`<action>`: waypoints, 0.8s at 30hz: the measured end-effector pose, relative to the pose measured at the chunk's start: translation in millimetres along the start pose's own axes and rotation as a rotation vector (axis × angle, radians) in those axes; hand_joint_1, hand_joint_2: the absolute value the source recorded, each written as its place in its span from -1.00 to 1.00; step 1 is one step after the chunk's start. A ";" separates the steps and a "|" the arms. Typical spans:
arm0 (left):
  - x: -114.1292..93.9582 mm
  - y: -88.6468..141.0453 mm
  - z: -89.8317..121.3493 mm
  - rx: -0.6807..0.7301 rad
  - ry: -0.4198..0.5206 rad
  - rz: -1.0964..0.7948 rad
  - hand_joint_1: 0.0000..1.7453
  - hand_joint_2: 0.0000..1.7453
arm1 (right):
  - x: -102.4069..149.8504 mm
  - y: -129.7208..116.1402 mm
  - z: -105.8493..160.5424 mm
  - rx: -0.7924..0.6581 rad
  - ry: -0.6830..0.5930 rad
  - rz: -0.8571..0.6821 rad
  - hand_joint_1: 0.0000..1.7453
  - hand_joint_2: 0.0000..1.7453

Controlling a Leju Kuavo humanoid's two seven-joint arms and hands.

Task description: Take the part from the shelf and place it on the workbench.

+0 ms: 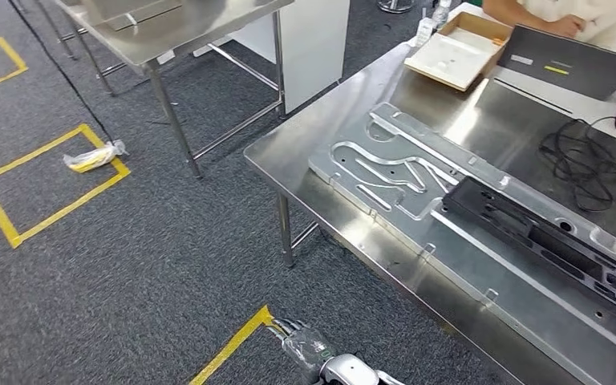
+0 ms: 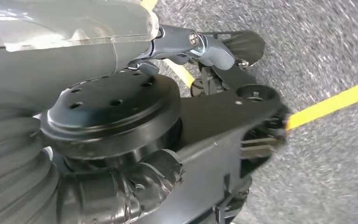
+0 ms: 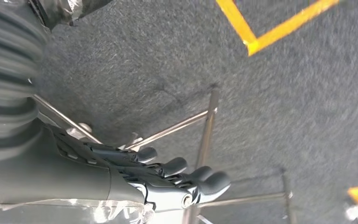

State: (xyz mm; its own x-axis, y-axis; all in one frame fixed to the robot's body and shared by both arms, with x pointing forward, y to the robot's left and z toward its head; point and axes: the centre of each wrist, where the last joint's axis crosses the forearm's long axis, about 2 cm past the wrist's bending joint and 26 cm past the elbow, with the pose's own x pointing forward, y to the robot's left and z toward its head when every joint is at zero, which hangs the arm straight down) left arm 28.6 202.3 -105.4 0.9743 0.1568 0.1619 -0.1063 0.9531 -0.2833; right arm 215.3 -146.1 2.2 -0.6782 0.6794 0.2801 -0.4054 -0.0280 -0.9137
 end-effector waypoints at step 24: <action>0.0 2.5 0.2 0.066 0.015 -0.014 -1.00 -1.00 | -17.7 117.4 79.0 0.563 0.711 -0.494 -1.00 1.00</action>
State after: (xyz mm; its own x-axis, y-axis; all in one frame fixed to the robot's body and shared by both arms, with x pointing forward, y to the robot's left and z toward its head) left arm 28.3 204.8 -106.0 0.9786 0.1399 0.1510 -0.1050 0.9702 -0.2185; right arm 131.3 -219.3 -86.8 0.0863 0.9797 0.1807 -0.8927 0.1566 -0.4226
